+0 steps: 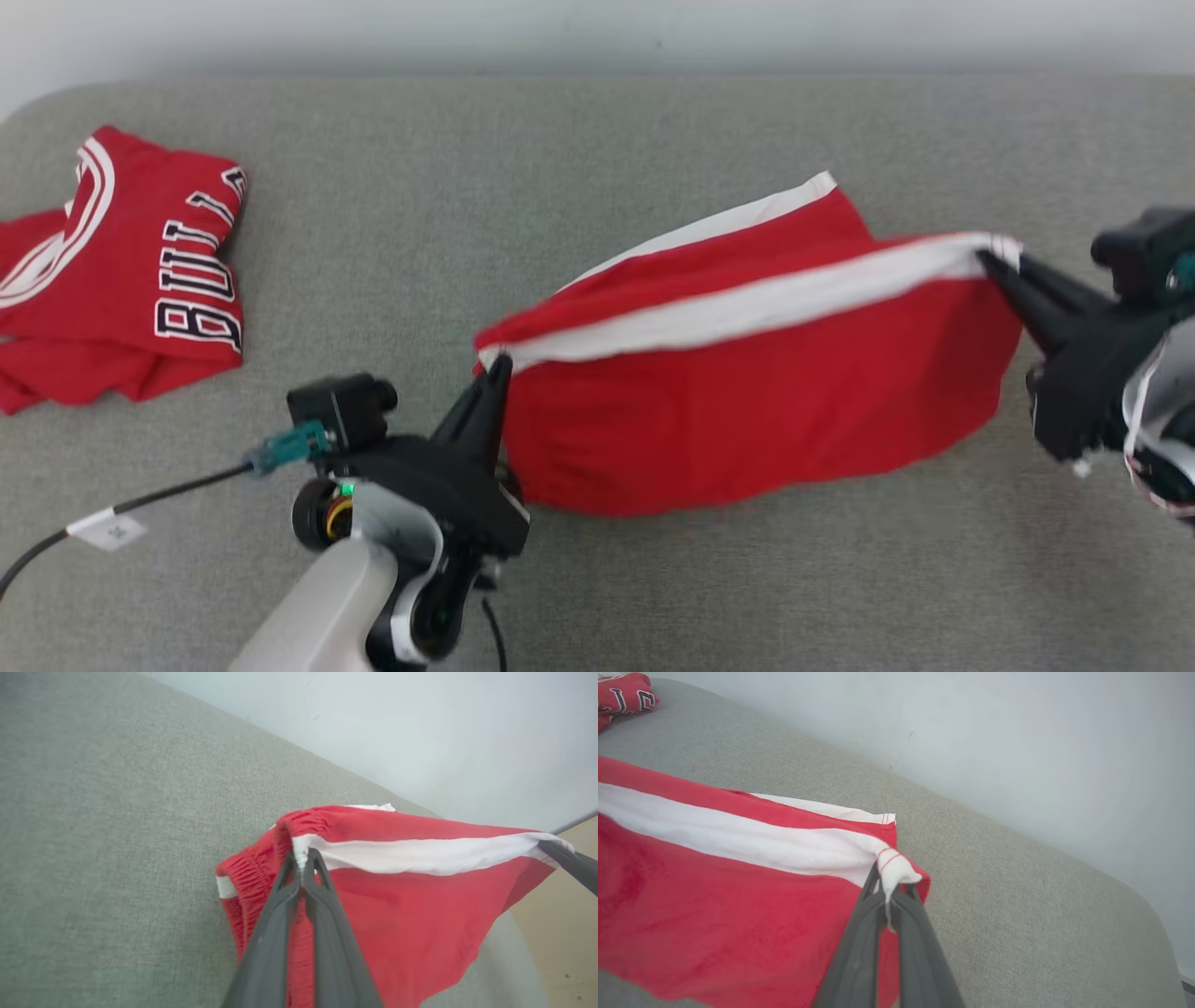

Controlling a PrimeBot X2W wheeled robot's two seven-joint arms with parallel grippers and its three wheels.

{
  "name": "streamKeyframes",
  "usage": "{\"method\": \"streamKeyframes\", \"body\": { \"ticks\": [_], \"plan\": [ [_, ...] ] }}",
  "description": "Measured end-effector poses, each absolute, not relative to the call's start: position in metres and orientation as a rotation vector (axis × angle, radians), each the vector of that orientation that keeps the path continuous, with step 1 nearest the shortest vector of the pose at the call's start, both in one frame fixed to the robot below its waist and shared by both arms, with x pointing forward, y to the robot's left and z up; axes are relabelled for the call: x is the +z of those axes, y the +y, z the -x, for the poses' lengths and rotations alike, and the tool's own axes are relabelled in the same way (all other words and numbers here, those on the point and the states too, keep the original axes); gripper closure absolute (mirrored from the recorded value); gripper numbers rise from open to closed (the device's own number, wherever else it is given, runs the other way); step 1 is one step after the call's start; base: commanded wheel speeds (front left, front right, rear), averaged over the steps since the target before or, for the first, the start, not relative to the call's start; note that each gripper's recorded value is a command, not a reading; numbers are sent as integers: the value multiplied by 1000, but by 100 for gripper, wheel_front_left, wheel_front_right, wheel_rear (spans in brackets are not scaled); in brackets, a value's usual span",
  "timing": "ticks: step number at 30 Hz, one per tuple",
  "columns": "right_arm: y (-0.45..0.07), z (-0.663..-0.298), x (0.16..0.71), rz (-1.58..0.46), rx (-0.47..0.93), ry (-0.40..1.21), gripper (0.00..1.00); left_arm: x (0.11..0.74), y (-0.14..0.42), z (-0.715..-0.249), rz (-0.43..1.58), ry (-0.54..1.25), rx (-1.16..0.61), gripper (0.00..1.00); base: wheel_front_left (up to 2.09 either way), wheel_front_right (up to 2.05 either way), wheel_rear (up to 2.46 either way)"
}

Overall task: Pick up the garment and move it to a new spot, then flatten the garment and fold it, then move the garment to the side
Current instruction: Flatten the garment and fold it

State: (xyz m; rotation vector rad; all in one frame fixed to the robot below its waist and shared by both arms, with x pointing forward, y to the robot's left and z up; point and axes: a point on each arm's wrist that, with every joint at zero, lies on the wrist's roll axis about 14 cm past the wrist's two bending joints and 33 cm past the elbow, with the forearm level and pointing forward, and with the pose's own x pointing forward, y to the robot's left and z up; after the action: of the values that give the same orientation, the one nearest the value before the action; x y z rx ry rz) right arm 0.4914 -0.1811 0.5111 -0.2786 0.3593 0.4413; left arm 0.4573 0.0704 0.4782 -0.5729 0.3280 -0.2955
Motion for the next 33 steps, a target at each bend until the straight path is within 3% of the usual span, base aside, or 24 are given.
{"method": "streamKeyframes", "body": {
  "ticks": [21,22,23,24,25,26,33],
  "plan": [
    [-146,-594,469,281,448,334,100,449,89,-499,557,318,-172,100,0,0,0],
    [-143,-595,464,280,452,346,100,448,89,-499,555,318,-174,91,0,0,0],
    [-140,-595,459,276,458,357,81,447,89,-499,554,320,-174,21,0,0,0],
    [-138,-595,454,273,464,368,50,446,90,-499,550,319,-173,0,0,0,0],
    [-135,-595,451,272,469,369,50,445,90,-500,546,318,-171,0,0,0,0],
    [-134,-596,450,271,471,373,0,445,91,-500,545,315,-172,0,0,0,0],
    [-135,-593,451,262,467,388,0,456,93,-502,544,261,-174,0,0,0,0]
  ]
}}
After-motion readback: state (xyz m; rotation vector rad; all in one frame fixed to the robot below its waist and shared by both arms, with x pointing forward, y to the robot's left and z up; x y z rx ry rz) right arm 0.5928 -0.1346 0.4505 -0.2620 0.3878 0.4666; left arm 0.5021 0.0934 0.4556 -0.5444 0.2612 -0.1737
